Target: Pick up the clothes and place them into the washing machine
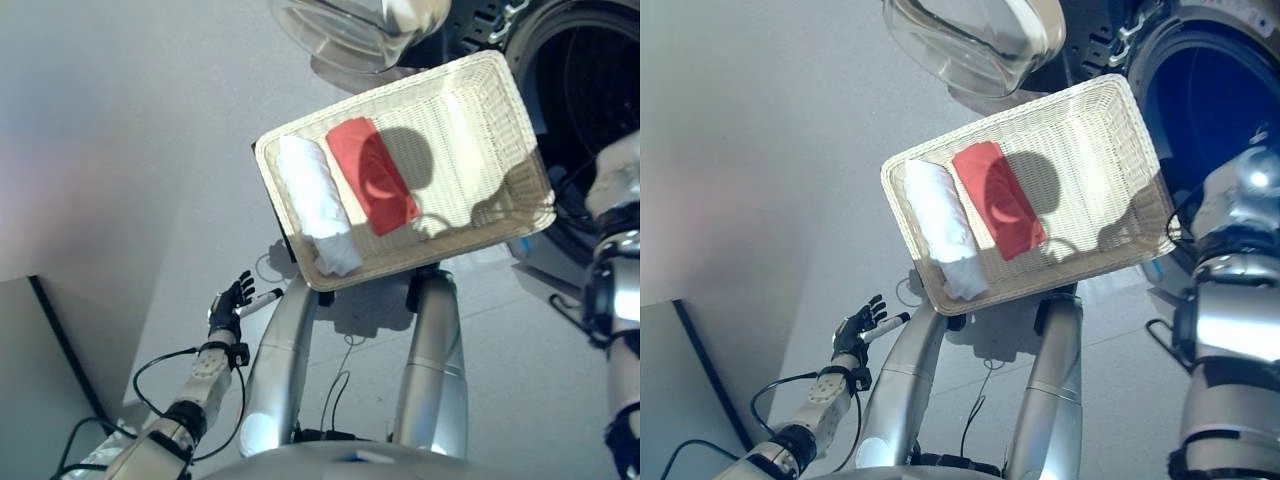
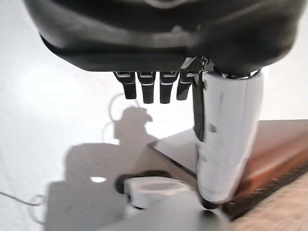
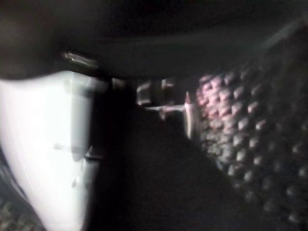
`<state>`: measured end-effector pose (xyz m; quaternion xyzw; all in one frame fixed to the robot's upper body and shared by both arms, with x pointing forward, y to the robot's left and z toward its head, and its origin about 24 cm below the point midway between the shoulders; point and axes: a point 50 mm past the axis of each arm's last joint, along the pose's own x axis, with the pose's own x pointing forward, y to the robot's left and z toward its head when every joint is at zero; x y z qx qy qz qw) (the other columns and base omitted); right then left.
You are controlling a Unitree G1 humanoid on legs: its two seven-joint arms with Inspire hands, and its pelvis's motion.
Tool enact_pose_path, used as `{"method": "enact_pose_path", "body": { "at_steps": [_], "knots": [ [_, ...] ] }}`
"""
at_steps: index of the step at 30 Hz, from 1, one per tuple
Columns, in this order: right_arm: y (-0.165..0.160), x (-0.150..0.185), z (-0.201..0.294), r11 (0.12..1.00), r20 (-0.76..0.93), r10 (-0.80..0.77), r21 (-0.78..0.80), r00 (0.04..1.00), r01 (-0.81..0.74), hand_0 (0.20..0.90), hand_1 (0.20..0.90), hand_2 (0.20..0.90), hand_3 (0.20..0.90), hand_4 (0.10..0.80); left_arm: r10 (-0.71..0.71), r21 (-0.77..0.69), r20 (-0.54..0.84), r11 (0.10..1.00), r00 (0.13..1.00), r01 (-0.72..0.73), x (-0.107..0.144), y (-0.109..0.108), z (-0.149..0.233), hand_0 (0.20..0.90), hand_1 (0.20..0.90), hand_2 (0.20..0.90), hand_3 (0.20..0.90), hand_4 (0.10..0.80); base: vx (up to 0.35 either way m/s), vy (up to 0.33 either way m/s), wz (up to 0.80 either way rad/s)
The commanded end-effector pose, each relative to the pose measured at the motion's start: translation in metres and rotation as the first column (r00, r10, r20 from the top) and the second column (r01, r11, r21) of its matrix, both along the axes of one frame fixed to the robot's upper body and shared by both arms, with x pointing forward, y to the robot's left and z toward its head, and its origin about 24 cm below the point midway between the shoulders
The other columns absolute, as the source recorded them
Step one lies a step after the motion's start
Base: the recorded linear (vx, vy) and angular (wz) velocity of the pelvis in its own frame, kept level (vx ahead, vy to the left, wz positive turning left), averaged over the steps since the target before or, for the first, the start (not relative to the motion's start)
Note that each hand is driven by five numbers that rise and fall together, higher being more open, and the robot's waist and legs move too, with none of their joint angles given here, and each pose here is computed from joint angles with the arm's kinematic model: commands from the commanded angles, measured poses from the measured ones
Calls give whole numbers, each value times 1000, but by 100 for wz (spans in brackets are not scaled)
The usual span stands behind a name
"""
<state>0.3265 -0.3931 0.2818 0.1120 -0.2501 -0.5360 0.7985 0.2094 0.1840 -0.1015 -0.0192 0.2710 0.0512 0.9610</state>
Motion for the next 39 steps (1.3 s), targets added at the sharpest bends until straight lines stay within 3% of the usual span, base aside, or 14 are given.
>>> {"method": "enact_pose_path", "body": {
  "at_steps": [1,8,15,20,22,25,27,29,30,33,36,39],
  "knots": [
    [-18,-28,42,991,143,-21,-129,990,40,900,900,900,900,800,7,30,-115,1000,993,-4,-34,2,-22,900,900,900,900,800,43,56,-12],
    [27,17,-19,984,120,178,3,977,-179,900,900,900,900,800,34,-30,-76,999,997,-36,-18,-9,-16,900,900,900,900,800,-37,33,-14],
    [39,29,-57,962,62,251,97,966,-256,900,900,900,900,800,45,-35,-75,998,996,-48,-16,-6,-15,900,900,900,900,800,-11,10,10],
    [64,43,-94,920,-29,368,154,929,-360,900,900,900,900,800,47,-24,-83,999,995,-49,-16,-3,-16,900,900,900,900,800,14,-37,8],
    [89,50,-130,876,-114,464,209,878,-435,900,900,900,900,800,44,-19,-85,999,995,-46,-15,-3,-17,900,900,900,900,800,65,-64,13],
    [95,49,-148,862,-164,489,240,856,-447,900,900,900,900,800,36,-11,-87,999,996,-38,-15,-2,-17,900,900,900,900,800,47,-49,24],
    [101,46,-175,851,-348,525,241,777,-467,900,900,900,900,800,27,8,-86,1000,996,-26,-13,2,-16,900,900,900,900,800,67,-116,23],
    [107,46,-181,841,-388,540,231,747,-488,900,900,900,900,800,28,13,-77,1000,997,-27,-11,2,-14,900,900,900,900,800,36,-88,36],
    [106,42,-194,854,-548,500,181,671,-489,900,900,900,900,800,18,34,-77,999,997,-15,-12,5,-14,900,900,900,900,800,30,-117,37],
    [109,40,-206,833,-793,370,53,483,-550,900,900,900,900,800,-3,68,-79,998,997,9,-11,9,-13,900,900,900,900,800,29,-118,42],
    [112,39,-209,826,-836,319,15,445,-564,900,900,900,900,800,-4,85,-69,996,998,10,-9,12,-11,900,900,900,900,800,16,-36,46],
    [122,38,-219,798,-913,214,-41,348,-601,900,900,900,900,800,9,125,-79,992,997,1,-10,20,-11,900,900,900,900,800,26,-36,36]
  ]
}}
